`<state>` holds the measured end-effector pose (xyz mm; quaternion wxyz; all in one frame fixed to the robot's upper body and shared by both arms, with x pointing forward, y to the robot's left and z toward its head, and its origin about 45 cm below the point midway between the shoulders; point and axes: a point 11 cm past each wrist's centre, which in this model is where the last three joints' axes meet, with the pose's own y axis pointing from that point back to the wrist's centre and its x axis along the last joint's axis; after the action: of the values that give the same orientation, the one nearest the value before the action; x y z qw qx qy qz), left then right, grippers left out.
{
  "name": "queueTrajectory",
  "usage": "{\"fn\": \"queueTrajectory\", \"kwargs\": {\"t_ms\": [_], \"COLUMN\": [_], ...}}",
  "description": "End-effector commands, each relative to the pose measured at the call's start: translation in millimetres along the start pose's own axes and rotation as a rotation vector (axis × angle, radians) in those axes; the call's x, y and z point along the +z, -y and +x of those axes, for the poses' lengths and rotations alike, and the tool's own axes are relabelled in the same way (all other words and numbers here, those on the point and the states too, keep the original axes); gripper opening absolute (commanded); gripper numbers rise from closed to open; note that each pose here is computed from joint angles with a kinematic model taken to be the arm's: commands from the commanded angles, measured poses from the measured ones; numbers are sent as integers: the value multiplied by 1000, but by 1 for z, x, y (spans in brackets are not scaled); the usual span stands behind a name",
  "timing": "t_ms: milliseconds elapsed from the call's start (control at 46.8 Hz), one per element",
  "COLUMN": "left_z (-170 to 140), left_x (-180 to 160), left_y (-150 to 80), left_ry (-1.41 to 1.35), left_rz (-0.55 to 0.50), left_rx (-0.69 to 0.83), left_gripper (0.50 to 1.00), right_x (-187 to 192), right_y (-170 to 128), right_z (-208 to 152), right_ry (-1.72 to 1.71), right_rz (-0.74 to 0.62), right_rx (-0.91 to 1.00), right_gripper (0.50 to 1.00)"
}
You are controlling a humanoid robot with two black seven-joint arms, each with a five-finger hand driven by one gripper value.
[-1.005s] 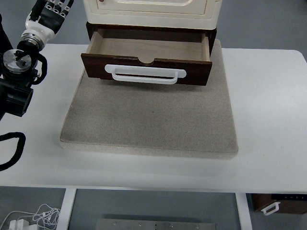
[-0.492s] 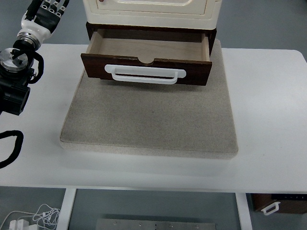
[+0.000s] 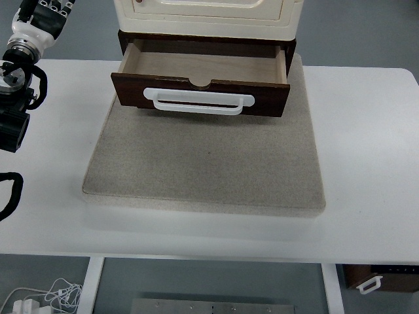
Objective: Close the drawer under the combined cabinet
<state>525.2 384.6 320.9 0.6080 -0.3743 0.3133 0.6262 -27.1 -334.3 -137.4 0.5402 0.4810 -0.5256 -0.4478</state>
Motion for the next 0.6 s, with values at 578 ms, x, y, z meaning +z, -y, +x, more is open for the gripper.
{"fn": "queueTrajectory", "kwargs": {"t_ms": [578], "left_z": [-84], "left_x": [65], "left_y": [14], "left_ry": [119], "left_rz": [-94], "left_rx": [-169], "left_gripper": [996], "right_x": [0], "right_y": [0], "right_z": [0], "right_ry": [0], "right_rz": [1], "right_rx": [0], "right_gripper": [952]}}
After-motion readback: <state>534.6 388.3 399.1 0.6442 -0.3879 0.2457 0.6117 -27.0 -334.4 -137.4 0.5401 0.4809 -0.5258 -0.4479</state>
